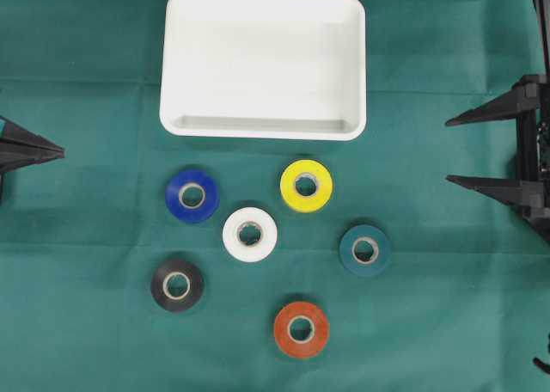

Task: Put the tape into the white case with the right arm.

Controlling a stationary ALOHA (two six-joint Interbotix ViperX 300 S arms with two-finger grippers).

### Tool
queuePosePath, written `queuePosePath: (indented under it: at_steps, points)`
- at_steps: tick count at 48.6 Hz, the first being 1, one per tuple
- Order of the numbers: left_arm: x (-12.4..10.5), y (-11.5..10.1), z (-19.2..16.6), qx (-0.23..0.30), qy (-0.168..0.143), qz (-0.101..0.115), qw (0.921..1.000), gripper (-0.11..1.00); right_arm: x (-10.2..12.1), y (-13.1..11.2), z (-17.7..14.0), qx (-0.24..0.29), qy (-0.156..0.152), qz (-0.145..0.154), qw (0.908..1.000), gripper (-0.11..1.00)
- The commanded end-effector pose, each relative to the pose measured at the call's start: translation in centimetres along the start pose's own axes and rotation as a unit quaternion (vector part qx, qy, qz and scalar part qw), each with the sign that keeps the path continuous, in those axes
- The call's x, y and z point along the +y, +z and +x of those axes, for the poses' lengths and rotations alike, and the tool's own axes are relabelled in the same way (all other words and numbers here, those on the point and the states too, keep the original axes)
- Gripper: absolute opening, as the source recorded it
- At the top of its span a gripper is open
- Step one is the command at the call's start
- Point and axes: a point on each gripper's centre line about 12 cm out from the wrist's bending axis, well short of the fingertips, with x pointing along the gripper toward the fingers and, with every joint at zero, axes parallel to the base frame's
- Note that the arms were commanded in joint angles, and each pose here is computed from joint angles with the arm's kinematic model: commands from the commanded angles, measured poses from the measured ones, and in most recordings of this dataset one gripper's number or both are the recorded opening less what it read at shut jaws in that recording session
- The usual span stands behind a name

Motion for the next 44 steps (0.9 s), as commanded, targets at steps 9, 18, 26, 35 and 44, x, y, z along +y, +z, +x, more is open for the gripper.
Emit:
queuePosePath:
  at_steps: [9, 18, 26, 35, 44]
  points:
    - [0.0, 0.4, 0.1, -0.003, -0.001, 0.0, 1.0, 0.0, 0.6, -1.7, 0.0, 0.054, 0.017, -0.007, 0.9983, 0.67]
    - [0.0, 0.0, 0.1, 0.002, -0.001, 0.001, 1.0, 0.0, 1.6, -2.5, -0.3, 0.076, 0.047, -0.013, 0.9959, 0.67]
    - [0.0, -0.1, 0.1, 0.002, -0.001, 0.001, 1.0, 0.0, 1.9, -2.7, -0.3, 0.082, 0.057, -0.016, 0.9949, 0.67]
    - [0.0, -0.2, 0.1, 0.004, -0.001, 0.001, 1.0, 0.0, 1.9, -3.0, -0.3, 0.089, 0.056, -0.016, 0.9943, 0.67]
    - [0.0, -0.2, 0.1, 0.003, -0.001, 0.0, 1.0, 0.0, 1.9, -3.2, -0.3, 0.097, 0.055, -0.017, 0.9936, 0.67]
